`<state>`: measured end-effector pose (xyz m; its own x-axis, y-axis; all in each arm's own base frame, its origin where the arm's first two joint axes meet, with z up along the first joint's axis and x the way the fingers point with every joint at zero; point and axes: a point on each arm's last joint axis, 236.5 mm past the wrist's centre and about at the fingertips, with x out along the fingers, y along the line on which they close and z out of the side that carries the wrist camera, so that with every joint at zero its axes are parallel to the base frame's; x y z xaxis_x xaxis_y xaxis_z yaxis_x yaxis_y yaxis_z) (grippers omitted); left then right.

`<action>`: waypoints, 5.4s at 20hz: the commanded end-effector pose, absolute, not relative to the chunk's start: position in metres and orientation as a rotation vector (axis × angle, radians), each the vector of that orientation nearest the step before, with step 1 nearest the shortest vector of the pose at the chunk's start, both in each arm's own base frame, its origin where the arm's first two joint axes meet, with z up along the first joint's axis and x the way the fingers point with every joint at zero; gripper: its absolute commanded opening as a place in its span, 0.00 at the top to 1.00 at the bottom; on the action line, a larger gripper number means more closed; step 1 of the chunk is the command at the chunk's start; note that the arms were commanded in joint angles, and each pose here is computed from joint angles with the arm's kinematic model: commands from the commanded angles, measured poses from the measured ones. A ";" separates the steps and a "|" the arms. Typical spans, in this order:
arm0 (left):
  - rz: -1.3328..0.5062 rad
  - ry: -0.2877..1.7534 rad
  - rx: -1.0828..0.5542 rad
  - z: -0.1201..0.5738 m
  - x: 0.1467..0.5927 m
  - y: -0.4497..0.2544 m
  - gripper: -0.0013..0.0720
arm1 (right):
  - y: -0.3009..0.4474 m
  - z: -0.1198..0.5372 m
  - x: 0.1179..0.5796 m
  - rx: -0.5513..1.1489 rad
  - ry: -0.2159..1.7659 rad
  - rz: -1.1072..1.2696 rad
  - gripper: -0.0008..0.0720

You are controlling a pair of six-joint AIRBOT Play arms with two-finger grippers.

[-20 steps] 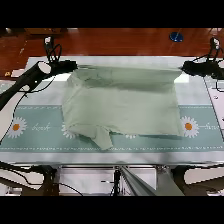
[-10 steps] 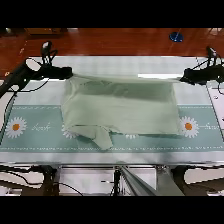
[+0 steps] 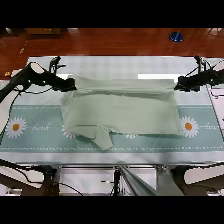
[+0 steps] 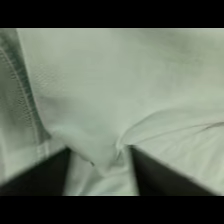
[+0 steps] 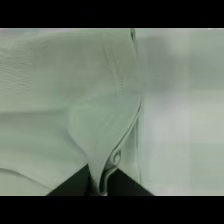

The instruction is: Fold the shirts.

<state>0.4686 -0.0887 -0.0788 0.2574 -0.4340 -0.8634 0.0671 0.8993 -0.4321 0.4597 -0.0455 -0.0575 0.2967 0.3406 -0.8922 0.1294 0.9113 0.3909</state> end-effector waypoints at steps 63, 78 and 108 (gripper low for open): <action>-0.359 1.537 -0.717 -0.142 0.224 -0.106 0.93 | -0.043 -0.115 0.202 0.932 1.482 -0.055 0.35; -0.576 1.319 -0.758 -0.019 0.258 -0.111 0.94 | -0.034 0.012 0.290 0.755 1.098 0.110 0.96; -0.481 1.003 -0.862 -0.004 0.510 -0.074 0.93 | -0.049 0.006 0.506 0.774 0.765 0.014 0.96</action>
